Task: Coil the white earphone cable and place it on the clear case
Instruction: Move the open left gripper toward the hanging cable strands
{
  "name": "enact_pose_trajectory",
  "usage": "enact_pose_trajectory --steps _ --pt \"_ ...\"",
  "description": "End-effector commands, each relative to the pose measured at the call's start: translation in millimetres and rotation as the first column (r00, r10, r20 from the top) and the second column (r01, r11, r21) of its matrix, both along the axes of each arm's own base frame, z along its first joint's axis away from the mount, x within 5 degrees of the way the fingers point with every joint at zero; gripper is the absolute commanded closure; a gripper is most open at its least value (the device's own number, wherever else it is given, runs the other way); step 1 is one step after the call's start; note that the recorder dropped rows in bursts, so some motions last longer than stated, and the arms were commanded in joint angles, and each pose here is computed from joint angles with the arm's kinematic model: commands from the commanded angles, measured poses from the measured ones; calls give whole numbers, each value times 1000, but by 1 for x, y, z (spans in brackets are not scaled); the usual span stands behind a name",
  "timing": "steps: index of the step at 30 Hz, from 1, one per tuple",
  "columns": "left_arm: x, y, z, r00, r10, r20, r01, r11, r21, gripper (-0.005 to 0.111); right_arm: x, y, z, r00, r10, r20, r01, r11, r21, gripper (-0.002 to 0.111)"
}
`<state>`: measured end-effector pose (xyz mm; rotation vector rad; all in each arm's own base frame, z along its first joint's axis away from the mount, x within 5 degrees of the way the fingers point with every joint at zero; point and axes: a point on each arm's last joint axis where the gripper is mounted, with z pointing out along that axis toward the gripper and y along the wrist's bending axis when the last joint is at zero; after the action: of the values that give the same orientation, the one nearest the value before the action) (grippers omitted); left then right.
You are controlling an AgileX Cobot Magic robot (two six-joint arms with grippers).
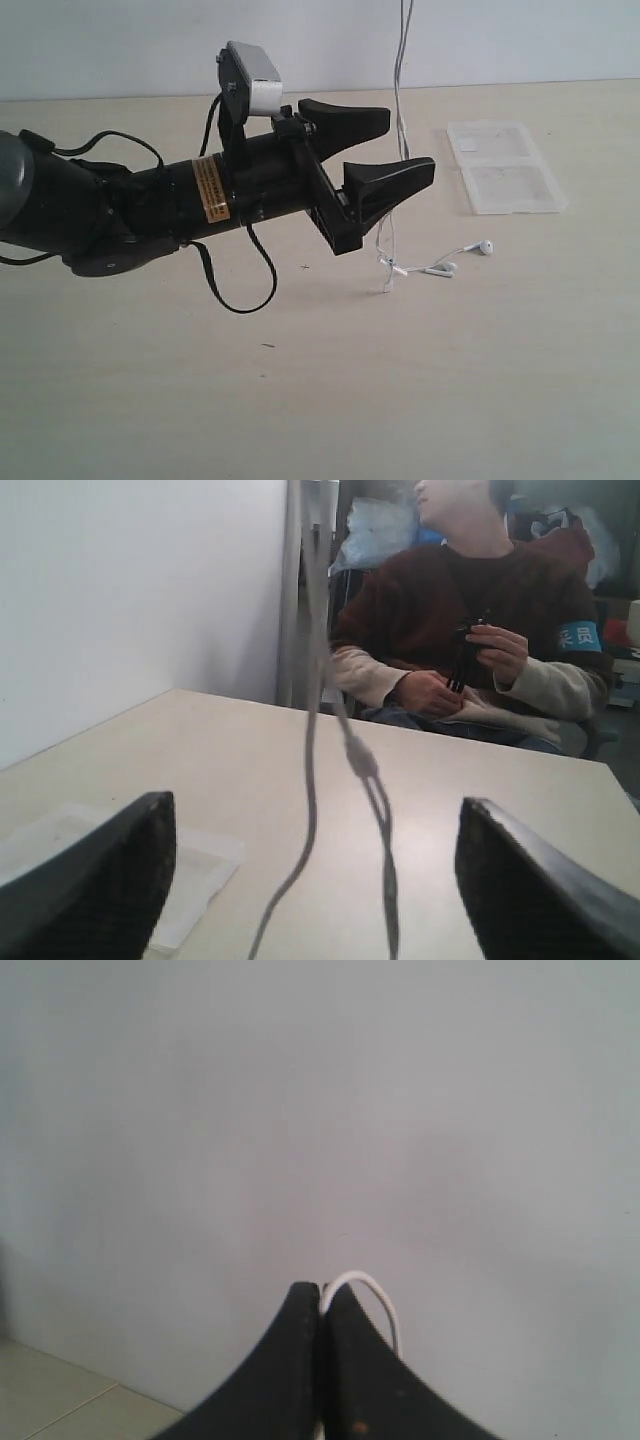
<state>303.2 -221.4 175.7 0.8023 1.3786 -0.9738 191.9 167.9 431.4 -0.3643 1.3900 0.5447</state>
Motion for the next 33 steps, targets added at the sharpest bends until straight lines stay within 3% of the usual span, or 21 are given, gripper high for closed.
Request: enact_pose_trajectory --steps 1,15,33 --pt "9 -6 -11 1000 13 -16 -12 1000 7 33 0 -1 3 1000 -8 18 8 1000 -2 108" --pt "12 -12 -10 998 -50 31 50 999 -14 33 0 -1 3 1000 -8 19 8 1000 -3 108" --pt "12 -8 2 998 -53 35 54 998 -33 33 -1 -1 3 1000 -7 18 7 1000 -4 108"
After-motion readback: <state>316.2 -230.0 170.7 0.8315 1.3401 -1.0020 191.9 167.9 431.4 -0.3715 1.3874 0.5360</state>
